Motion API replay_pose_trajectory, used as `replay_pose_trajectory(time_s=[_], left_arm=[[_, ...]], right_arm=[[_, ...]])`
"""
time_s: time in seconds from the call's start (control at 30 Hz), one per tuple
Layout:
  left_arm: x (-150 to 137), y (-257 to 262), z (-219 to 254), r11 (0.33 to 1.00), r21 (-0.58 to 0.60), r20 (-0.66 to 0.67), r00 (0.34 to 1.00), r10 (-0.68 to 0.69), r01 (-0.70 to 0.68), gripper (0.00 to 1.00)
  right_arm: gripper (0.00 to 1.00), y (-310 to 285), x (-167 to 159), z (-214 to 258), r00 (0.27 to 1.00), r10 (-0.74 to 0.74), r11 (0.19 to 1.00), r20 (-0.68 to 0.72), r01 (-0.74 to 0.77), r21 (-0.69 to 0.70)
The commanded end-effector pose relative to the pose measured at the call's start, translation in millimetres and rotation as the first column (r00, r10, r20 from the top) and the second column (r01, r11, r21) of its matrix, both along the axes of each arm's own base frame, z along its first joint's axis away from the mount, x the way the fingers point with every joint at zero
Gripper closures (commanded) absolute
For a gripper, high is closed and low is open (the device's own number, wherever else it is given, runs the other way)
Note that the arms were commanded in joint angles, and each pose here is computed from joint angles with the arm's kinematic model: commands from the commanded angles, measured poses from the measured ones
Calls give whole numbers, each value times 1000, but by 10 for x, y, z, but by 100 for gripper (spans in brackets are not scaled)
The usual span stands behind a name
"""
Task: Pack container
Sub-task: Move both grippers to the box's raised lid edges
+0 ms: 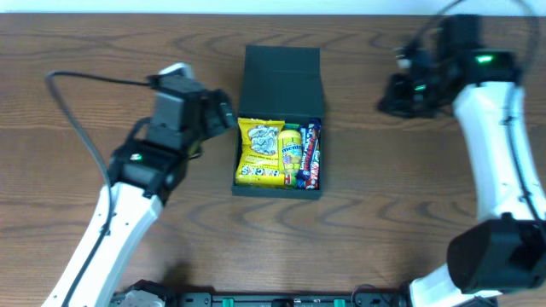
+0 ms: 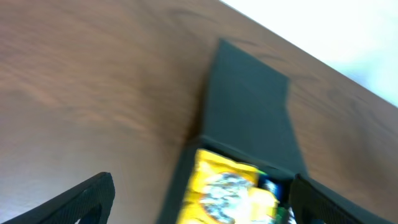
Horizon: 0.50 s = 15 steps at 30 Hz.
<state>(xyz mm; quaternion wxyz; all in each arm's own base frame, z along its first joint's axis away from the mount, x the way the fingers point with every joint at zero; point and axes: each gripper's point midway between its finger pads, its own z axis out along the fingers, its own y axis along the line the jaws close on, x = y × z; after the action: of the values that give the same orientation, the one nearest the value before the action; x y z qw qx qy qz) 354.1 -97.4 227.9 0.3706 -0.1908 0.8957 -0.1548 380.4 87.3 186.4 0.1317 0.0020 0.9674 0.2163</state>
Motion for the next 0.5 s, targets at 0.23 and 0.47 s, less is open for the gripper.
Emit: replay_pose_trajectory(time_s=[0.23, 0.47], left_arm=[[-67, 322, -54, 997, 39, -55, 996, 71, -69, 6], [-67, 321, -54, 997, 39, -55, 996, 71, -69, 6]], right_arm=[[98, 1076, -373, -693, 960, 280, 954, 15, -280, 111], [99, 1006, -331, -824, 972, 236, 971, 3, -236, 35]])
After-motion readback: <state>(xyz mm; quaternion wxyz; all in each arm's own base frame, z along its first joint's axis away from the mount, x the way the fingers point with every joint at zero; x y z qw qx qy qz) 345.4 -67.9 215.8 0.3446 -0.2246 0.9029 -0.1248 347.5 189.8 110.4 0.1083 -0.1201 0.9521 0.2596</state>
